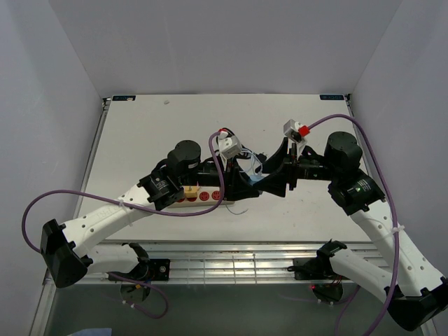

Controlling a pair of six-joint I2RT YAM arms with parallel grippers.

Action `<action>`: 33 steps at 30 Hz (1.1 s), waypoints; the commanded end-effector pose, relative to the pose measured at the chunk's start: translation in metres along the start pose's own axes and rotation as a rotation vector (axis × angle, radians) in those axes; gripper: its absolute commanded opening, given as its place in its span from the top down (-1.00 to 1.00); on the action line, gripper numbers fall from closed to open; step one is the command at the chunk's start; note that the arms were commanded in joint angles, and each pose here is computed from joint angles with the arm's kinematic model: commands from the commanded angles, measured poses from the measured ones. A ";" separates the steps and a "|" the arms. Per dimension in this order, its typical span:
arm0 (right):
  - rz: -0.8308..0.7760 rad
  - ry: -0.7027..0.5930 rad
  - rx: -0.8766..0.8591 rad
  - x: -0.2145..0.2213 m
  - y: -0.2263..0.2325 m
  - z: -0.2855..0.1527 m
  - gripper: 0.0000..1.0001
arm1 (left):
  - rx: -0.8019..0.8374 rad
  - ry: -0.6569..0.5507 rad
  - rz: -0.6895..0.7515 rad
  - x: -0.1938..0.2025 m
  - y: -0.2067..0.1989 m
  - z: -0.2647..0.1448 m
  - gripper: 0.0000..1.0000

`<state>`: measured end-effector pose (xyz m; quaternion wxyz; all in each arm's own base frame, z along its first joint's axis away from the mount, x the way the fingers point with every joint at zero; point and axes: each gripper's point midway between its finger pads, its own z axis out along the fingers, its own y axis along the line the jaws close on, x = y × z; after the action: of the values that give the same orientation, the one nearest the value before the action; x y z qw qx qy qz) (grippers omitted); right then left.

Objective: Insert the plug

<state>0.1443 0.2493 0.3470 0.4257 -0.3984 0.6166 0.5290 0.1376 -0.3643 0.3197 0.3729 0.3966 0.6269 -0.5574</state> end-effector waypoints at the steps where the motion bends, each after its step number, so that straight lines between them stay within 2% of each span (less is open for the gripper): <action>1: -0.002 0.000 -0.024 -0.002 0.005 -0.001 -0.33 | 0.075 -0.054 0.057 -0.023 -0.026 -0.010 1.00; 7: 0.011 0.013 -0.074 -0.001 0.012 0.000 -0.21 | 0.095 -0.087 0.085 -0.029 -0.028 -0.009 1.00; 12: 0.010 0.025 -0.114 -0.001 0.018 0.000 0.20 | 0.085 -0.104 0.090 -0.033 -0.027 -0.008 1.00; 15: -0.012 0.022 -0.148 -0.005 0.025 -0.002 0.52 | 0.078 -0.108 0.091 -0.034 -0.025 -0.007 1.00; 16: -0.019 0.019 -0.151 -0.006 0.025 -0.002 0.82 | 0.066 -0.110 0.086 -0.035 -0.023 -0.006 1.00; 17: -0.026 0.009 -0.126 -0.009 0.021 0.000 0.84 | 0.047 -0.111 0.078 -0.036 -0.019 -0.005 0.86; 18: -0.017 0.001 -0.088 -0.012 0.015 0.000 0.85 | 0.002 -0.112 0.062 -0.037 -0.011 -0.004 0.58; 20: -0.009 -0.025 0.009 -0.020 -0.002 0.001 0.84 | -0.055 -0.108 0.041 -0.036 0.001 -0.001 -0.25; 21: 0.025 -0.028 0.057 -0.021 -0.017 0.002 0.84 | -0.089 -0.100 0.025 -0.035 0.006 -0.002 -0.84; 23: 0.116 -0.051 0.171 -0.024 -0.046 0.000 0.84 | -0.155 -0.097 -0.004 -0.034 0.019 -0.001 -0.94; 26: 0.210 -0.070 0.252 -0.024 -0.079 -0.013 0.84 | -0.218 -0.085 -0.045 -0.031 0.029 -0.002 -0.96; 29: 0.344 -0.113 0.371 -0.023 -0.130 -0.039 0.85 | -0.363 -0.066 -0.113 -0.020 0.053 -0.009 -0.96; 30: 0.404 -0.142 0.458 -0.019 -0.160 -0.056 0.84 | -0.413 -0.025 -0.144 -0.008 0.060 -0.014 -0.96; 33: 0.574 -0.213 0.535 -0.012 -0.205 -0.089 0.85 | -0.566 0.011 -0.218 0.005 0.078 -0.030 -0.96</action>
<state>0.3001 0.1670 0.2946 0.4061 -0.1094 0.7720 0.4766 0.1911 -0.3524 0.2965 0.4019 0.2738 0.7435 -0.4590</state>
